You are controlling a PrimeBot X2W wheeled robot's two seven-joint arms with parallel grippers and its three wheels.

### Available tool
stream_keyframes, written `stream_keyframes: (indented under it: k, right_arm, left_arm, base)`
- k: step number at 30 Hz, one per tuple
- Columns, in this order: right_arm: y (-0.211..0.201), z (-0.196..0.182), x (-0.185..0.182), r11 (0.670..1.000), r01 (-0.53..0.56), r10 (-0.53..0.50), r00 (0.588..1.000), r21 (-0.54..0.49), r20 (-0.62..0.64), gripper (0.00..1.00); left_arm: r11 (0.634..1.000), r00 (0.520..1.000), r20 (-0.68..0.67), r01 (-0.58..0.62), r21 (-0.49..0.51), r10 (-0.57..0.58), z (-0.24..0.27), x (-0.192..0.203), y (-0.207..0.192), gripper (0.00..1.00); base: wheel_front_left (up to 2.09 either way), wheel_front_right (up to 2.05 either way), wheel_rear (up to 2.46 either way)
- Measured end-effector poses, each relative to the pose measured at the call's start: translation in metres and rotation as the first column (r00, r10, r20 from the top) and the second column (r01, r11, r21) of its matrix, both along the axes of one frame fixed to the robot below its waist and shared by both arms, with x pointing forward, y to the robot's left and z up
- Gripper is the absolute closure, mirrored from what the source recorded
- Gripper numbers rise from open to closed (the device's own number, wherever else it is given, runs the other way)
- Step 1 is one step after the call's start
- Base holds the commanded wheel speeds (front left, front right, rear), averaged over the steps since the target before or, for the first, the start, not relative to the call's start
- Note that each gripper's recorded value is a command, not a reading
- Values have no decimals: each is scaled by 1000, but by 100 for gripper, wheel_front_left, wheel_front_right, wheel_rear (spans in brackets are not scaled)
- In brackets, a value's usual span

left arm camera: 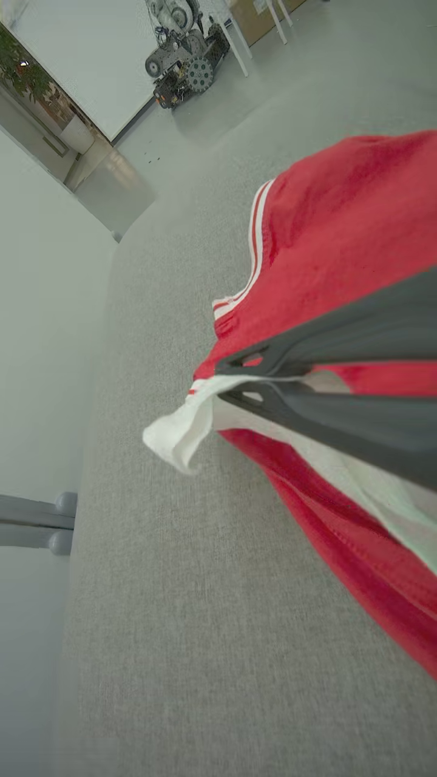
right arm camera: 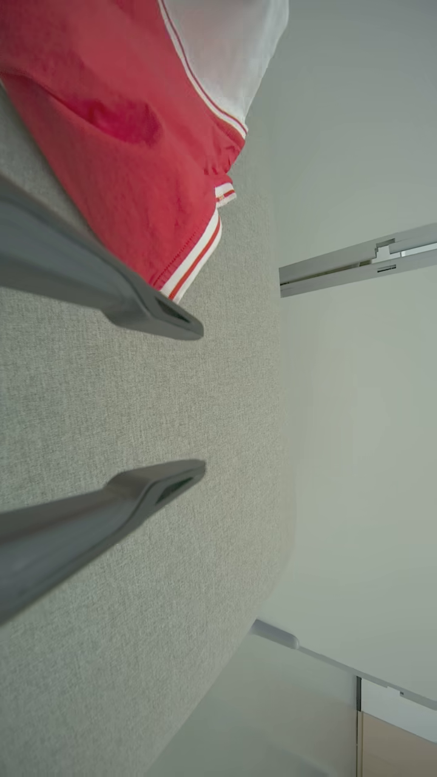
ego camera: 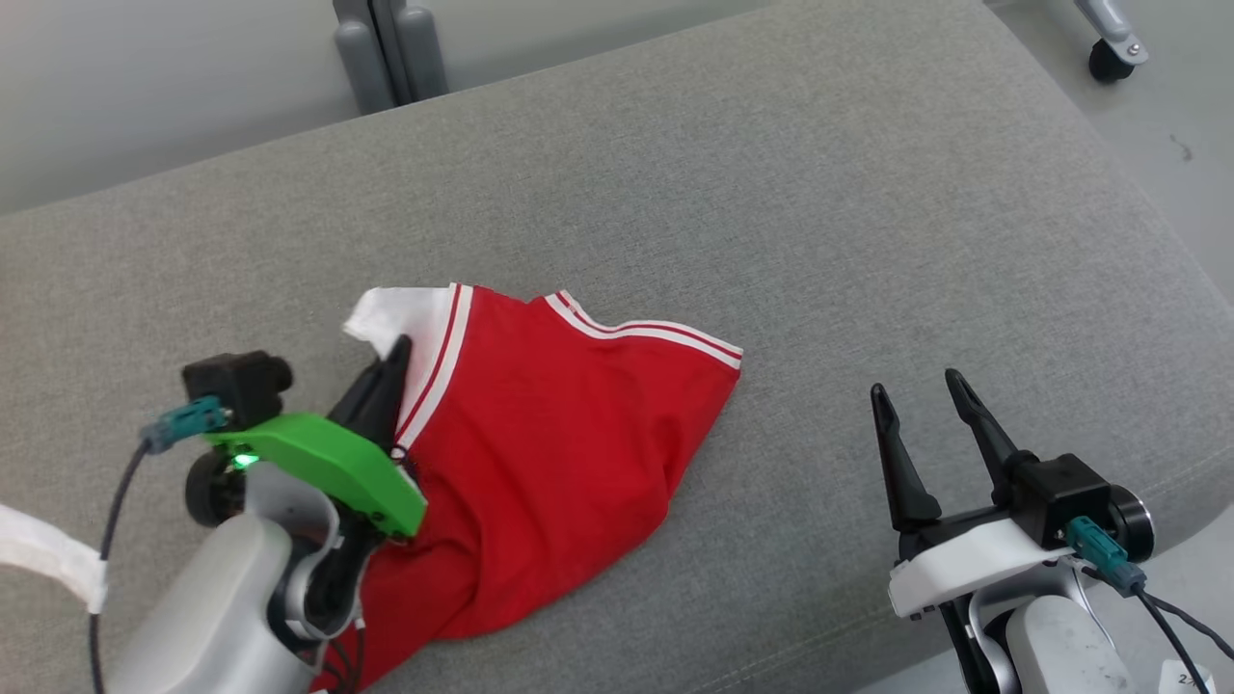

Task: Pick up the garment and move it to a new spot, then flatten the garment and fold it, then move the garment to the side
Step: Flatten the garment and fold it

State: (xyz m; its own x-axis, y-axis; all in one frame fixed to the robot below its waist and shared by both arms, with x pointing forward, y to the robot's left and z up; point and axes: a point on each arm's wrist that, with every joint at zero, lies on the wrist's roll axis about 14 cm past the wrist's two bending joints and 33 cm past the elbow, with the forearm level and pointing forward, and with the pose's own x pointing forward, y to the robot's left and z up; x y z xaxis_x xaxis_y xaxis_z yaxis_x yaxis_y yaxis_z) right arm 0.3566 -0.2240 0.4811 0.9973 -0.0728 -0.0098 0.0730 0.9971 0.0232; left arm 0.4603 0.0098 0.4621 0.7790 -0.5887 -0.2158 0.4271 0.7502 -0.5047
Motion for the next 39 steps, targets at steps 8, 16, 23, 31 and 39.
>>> stream_keyframes:
  k: [8,16,23,31,39]
  right_arm:
    - [-13,10,-12,999,47,-48,998,22,30,0]
    - [-40,15,-36,989,144,-145,988,34,43,0]
    - [-59,11,-56,975,218,-219,975,33,24,0]
    - [-57,6,-54,977,212,-212,977,36,11,0]
    - [-40,5,-40,988,150,-150,989,33,11,0]
  left_arm:
    - [925,922,82,380,-18,-378,38,-80,-109,100]
    - [774,771,98,633,-11,-629,46,-161,-179,100]
    - [710,714,68,700,-78,-697,34,-194,-203,0]
    - [811,815,94,579,-82,-572,38,-150,-183,0]
    - [908,915,-13,403,110,-404,-4,-86,-115,0]
  base:
    - [0,0,0]
    - [0,0,0]
    - [0,0,0]
    - [0,0,0]
    - [0,0,0]
